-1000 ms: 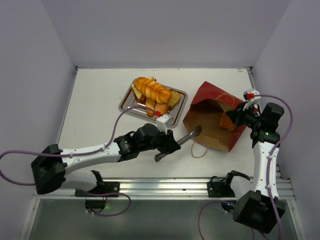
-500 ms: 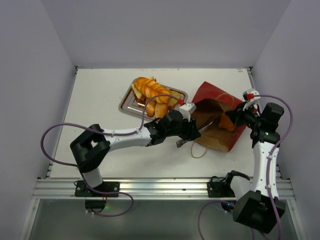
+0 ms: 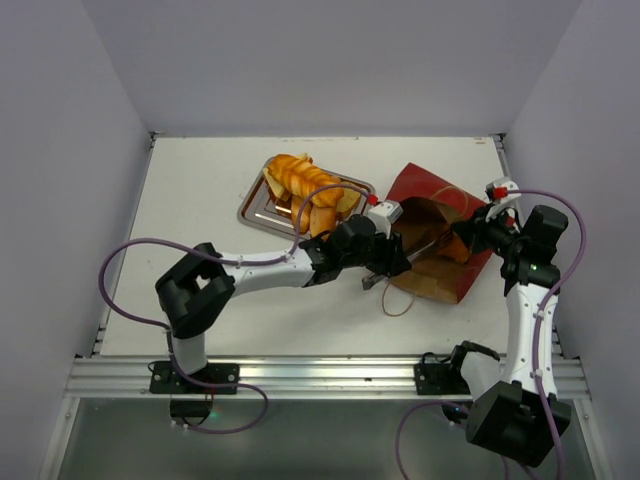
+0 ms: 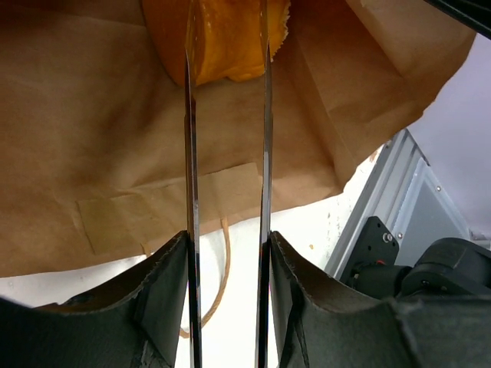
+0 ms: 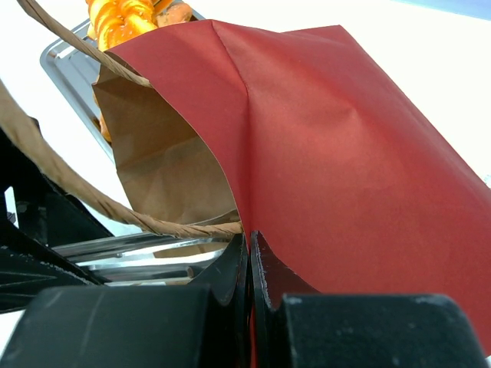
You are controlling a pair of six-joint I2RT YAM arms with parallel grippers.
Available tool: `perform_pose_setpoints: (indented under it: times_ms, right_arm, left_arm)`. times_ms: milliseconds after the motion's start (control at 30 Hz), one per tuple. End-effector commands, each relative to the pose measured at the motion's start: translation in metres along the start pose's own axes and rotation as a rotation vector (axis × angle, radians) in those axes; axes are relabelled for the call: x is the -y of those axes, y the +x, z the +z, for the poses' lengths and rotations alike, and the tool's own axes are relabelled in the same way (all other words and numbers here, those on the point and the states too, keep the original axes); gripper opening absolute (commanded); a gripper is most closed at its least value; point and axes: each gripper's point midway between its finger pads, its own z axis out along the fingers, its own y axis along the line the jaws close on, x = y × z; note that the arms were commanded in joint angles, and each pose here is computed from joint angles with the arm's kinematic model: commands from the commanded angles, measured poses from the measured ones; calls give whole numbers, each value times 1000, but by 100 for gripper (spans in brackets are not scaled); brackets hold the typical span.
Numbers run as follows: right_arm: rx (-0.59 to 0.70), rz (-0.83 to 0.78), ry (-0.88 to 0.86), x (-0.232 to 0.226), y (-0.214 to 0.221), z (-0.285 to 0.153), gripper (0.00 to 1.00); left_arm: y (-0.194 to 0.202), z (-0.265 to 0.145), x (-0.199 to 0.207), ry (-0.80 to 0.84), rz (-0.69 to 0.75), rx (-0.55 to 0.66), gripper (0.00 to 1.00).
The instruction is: Take the fake bread out of the paper bag
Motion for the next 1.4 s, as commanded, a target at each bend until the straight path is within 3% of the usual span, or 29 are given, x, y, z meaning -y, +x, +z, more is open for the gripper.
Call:
perform_pose_setpoints:
  times_ms: [0, 600, 1067, 1133, 1367]
  right_arm:
    - [27, -29, -31, -5, -10, -1, 3]
    - [29, -30, -32, -5, -10, -1, 3]
    - [32, -31, -36, -6, -11, -1, 3]
    - [32, -29, -38, -6, -11, -2, 3]
    - [31, -27, -33, -5, -11, -2, 3]
  left_arm:
    - [-33, 3, 5, 15, 46, 88, 47]
    - [-27, 30, -1, 31, 62, 26, 47]
    - [-8, 42, -28, -63, 67, -17, 46]
    - [-8, 43, -28, -62, 72, -20, 43]
    - [-16, 37, -23, -48, 80, -3, 8]
